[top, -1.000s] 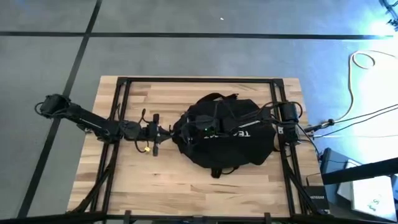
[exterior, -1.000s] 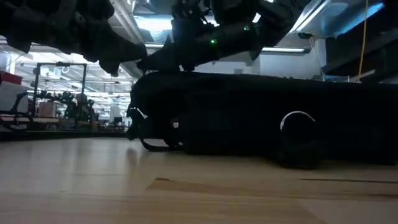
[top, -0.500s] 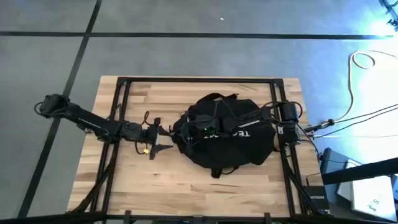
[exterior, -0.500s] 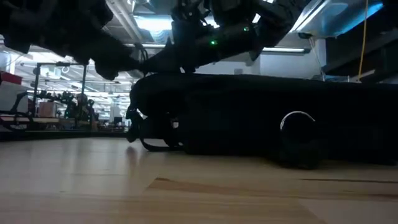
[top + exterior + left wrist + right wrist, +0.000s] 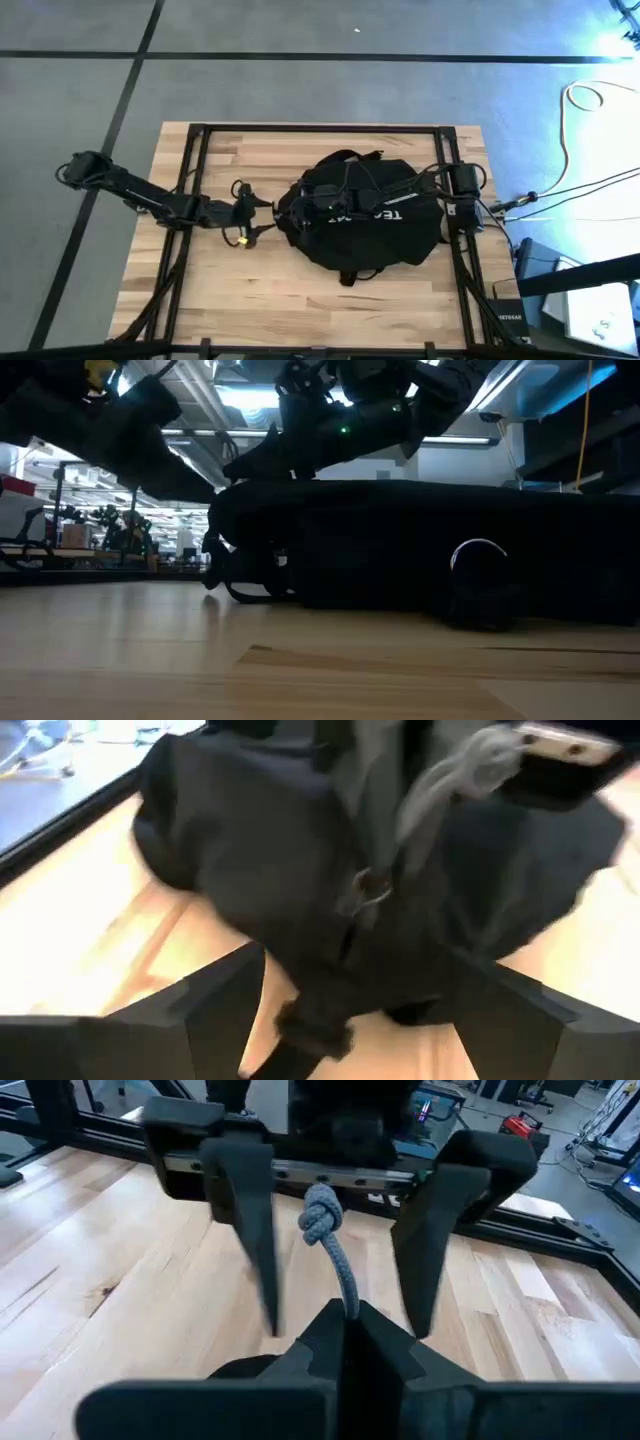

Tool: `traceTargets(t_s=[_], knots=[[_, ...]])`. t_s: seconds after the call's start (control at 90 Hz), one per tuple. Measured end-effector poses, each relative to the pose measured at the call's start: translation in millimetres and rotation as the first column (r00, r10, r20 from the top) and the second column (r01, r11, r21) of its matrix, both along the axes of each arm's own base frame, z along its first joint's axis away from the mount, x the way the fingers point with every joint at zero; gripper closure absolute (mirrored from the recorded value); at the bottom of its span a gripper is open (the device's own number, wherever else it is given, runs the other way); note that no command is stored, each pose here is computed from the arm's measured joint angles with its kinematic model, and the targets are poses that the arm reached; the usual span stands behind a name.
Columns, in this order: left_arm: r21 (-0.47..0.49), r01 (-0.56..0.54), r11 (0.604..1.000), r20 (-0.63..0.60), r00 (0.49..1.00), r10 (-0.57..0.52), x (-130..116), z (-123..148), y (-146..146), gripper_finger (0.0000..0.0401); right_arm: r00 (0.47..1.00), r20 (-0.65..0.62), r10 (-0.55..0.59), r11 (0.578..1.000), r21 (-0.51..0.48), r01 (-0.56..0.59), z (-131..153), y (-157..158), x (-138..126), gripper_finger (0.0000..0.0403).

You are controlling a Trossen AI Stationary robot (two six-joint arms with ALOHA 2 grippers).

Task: Unpack backpack
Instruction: Open the black backpack

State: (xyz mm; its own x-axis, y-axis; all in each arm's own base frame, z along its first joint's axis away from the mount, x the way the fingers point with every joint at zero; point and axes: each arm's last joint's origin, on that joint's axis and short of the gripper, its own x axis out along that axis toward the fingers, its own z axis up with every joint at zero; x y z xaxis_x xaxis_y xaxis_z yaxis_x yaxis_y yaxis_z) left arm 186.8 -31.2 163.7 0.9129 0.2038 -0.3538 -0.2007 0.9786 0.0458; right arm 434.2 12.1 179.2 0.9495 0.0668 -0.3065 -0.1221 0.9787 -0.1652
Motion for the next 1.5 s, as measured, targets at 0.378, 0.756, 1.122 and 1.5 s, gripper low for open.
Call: traceTargets(t_s=[0.378,0.756,1.122,1.5], knots=[[0.041,-0.063,0.997,-0.006,0.998,0.063,16.4,-18.1,2.1,0.0121,1.0,-0.011,0.029,1.0,0.013,-0.029,0.6,1.0,-1.0,0.0403],[0.046,-0.049,0.998,0.035,0.998,0.048,29.4,-30.7,0.0,0.0138,0.999,-0.023,0.033,0.999,0.02,-0.032,-0.6,1.3,-1.4,0.0403],[0.042,0.033,0.999,0.053,0.998,-0.035,31.0,-28.9,-2.6,0.0333,0.999,-0.041,0.034,0.999,0.02,-0.033,0.4,1.3,-2.9,0.0403],[0.025,0.078,0.997,0.066,0.995,-0.08,32.1,-27.3,-4.3,0.0397,0.98,-0.2,-0.013,1.0,0.015,0.016,32.5,0.2,-28.8,0.0403]])
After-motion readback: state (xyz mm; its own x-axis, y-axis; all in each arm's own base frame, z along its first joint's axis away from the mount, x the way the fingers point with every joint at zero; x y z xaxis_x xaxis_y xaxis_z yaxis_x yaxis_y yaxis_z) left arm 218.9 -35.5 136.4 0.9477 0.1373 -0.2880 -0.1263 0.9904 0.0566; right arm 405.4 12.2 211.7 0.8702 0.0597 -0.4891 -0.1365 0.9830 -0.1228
